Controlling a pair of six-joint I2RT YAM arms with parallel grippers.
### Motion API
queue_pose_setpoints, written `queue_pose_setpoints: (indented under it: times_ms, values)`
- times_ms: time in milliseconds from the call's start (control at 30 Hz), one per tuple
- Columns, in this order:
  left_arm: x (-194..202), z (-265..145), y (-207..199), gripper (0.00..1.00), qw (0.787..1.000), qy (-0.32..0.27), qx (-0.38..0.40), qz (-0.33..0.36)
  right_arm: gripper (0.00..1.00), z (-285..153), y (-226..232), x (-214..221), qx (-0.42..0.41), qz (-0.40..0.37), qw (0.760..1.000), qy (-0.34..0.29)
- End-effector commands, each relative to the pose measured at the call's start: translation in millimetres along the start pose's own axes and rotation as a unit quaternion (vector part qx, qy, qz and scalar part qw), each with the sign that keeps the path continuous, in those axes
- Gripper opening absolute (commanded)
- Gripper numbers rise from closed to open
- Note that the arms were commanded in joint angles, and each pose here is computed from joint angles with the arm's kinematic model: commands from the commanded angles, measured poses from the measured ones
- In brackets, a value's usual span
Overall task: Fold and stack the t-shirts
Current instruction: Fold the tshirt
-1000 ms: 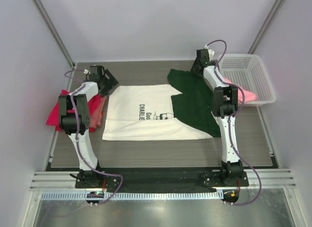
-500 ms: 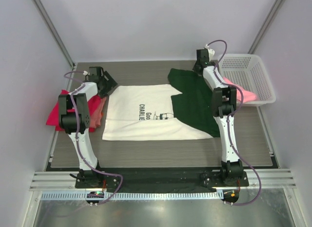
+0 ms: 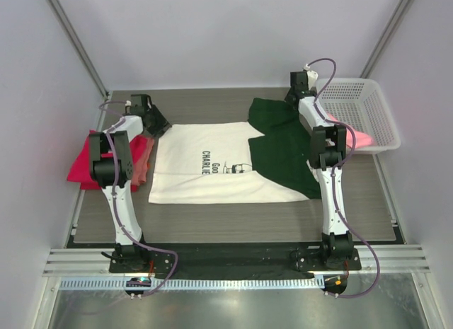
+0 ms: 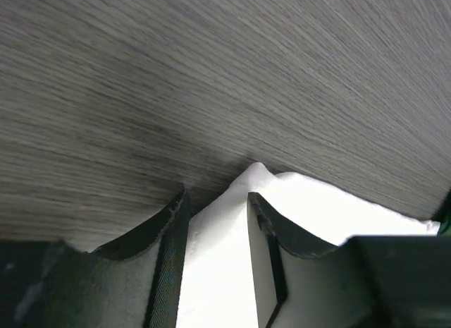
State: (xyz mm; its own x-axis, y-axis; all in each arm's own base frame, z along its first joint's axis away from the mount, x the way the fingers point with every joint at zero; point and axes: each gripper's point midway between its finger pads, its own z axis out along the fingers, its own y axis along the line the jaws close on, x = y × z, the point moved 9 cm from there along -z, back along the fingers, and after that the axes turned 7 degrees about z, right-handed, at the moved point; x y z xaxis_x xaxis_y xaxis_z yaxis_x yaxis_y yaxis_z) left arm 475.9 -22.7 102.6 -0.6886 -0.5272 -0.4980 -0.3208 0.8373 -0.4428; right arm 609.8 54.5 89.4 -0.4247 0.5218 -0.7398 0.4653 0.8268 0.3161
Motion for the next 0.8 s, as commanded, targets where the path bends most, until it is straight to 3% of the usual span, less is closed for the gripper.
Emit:
queue_pose_setpoints:
  times_ms: [0, 67, 133, 300, 500, 767]
  values:
    - [3.0, 5.3, -2.9, 0.38, 0.999, 0.032, 0.037, -0.004, 0.01, -18.4, 8.3, -27.4, -0.019, 0.022, 0.999, -0.024]
    - [-1.4, -2.5, -9.0, 0.33, 0.998, 0.018, 0.053, 0.001, 0.01, -18.8, 6.6, -29.3, -0.019, 0.027, 0.999, -0.024]
    - [-1.3, -8.0, -12.5, 0.20, 0.998, 0.000, 0.059, 0.017, 0.01, -18.3, 3.5, -28.6, -0.017, 0.028, 0.999, -0.020]
    - [-2.7, -22.6, -20.9, 0.03, 0.997, -0.021, 0.050, 0.061, 0.01, -18.8, 0.1, -28.4, -0.017, 0.034, 0.999, -0.015]
    - [9.4, -29.8, -46.9, 0.03, 0.990, -0.056, -0.010, 0.130, 0.01, -19.9, -1.5, -28.4, -0.019, 0.036, 0.999, -0.011]
    - [11.1, -34.9, -68.3, 0.05, 0.962, -0.118, -0.109, 0.223, 0.01, -20.0, -2.9, -28.1, -0.024, 0.042, 0.999, -0.006]
